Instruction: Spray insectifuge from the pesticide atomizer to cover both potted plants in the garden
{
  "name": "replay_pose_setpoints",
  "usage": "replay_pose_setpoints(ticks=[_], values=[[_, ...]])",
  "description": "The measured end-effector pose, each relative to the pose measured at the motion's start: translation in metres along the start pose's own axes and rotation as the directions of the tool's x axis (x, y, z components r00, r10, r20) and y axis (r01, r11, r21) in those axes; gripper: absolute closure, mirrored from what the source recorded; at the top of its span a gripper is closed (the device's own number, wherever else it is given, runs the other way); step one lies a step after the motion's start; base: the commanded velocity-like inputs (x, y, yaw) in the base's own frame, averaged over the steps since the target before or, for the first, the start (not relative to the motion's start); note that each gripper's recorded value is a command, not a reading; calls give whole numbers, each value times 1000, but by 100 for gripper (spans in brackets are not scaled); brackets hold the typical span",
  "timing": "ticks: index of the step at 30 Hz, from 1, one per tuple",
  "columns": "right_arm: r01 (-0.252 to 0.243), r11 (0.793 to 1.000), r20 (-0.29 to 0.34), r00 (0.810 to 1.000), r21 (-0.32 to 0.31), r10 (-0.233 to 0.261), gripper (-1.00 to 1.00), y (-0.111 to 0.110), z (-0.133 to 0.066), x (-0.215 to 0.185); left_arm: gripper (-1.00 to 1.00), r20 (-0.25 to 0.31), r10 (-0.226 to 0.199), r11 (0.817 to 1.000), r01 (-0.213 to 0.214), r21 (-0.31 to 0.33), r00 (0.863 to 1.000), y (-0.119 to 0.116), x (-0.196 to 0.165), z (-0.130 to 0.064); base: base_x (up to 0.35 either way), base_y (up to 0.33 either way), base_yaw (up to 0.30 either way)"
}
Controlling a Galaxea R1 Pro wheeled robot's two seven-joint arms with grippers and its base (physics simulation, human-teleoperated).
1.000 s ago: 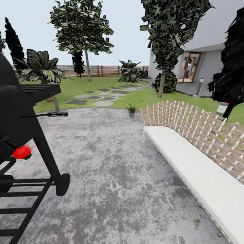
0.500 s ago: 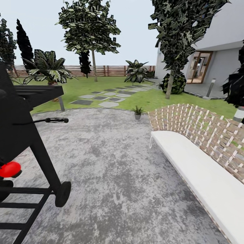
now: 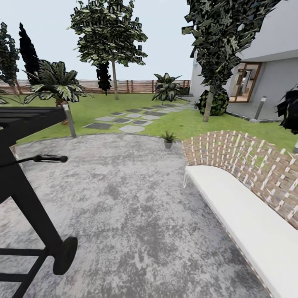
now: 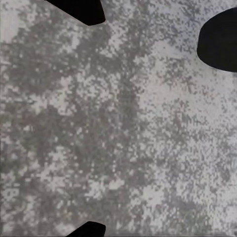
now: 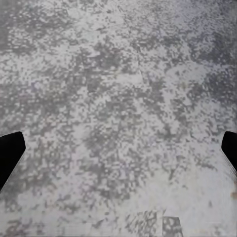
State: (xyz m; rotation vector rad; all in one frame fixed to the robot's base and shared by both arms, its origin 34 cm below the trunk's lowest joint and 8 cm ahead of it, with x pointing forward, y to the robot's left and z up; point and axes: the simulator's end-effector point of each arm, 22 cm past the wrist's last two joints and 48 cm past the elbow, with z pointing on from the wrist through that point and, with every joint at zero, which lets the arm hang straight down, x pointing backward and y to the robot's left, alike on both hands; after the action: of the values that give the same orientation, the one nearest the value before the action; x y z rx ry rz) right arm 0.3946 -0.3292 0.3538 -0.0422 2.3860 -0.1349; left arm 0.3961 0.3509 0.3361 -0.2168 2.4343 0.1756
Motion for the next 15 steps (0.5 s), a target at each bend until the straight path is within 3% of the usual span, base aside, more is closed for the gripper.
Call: replay_pose_setpoints(ticks=[15], values=[[2, 1000, -1, 1000, -1, -2, -100, 1, 0, 1, -100, 0, -1, 1000, 1, 1, 1000, -1, 0, 0, 340, -1, 0]])
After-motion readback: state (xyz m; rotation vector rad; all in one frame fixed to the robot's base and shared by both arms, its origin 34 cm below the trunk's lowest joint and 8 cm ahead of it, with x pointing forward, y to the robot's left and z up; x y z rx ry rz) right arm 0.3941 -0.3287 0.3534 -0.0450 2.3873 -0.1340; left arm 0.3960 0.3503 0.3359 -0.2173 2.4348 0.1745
